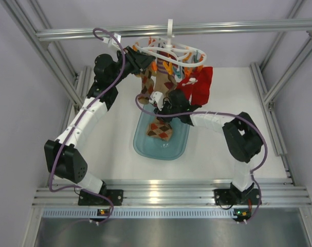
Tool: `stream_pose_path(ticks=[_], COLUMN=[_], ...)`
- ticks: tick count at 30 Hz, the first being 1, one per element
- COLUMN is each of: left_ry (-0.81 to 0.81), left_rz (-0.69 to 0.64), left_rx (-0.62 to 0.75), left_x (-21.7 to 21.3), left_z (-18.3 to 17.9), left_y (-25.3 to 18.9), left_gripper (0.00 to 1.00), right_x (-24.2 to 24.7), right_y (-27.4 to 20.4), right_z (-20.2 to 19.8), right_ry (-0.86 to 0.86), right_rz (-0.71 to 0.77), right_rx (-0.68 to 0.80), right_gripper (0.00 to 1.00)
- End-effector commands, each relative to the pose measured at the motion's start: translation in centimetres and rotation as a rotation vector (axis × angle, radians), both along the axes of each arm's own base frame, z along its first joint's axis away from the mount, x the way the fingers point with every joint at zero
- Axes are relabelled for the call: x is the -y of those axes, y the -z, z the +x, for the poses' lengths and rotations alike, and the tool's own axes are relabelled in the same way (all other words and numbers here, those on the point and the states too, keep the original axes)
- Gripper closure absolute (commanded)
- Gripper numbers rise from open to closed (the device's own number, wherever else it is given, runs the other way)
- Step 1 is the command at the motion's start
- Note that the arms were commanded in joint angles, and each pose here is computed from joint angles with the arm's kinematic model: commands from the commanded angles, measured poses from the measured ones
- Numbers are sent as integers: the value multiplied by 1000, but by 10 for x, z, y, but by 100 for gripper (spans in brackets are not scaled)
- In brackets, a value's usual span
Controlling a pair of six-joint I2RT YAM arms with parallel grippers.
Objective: Clip the socks to the hanger
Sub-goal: Adjust the sock in the bin.
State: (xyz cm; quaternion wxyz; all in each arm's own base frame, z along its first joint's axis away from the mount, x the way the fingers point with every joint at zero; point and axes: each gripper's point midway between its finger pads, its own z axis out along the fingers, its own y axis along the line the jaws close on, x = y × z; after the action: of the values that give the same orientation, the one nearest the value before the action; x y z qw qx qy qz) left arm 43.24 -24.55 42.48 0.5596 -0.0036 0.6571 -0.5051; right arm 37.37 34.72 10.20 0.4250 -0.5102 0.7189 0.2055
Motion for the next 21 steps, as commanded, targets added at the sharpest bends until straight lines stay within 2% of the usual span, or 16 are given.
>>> stream_pose_path(ticks=[1,6,10,11,12,14,15,17,18,21], left_ry=[-27,-28,-30,-31,-31,-29,-29,-32,-34,-33], left_rz=[12,16,16,14,12,10,11,13,16,17], left_rx=[-23,-18,-22,-25,-25,-28,-30,-29,-29,-24], left_x=[-10,-11,-11,-11,-11,-11,-11,-11,-11,-11], left_z=[4,3,2,3,3,3,4,4,5,4], left_y=[5,4,4,4,4,5,6,6,7,5], left_gripper=[100,100,100,100,100,100,100,100,100,100], right_x=[-9,-10,-7,-7,-6,-7,-4,-5,-5,-1], right_y=[4,31,43,44,47,44,39,28,19,-24], right_z=[29,27,22,21,16,15,18,18,19,18], right_ry=[77,17,-28,-40,-49,-78,-77,-80,-80,-76], right_rz=[31,-55,-105,-104,-113,-99,-90,-54,-34,72], right_rx=[26,-23,-63,-77,-99,-131,-137,-135,-122,-53], right_gripper=[66,51,50,52,60,69,82,96,100,100])
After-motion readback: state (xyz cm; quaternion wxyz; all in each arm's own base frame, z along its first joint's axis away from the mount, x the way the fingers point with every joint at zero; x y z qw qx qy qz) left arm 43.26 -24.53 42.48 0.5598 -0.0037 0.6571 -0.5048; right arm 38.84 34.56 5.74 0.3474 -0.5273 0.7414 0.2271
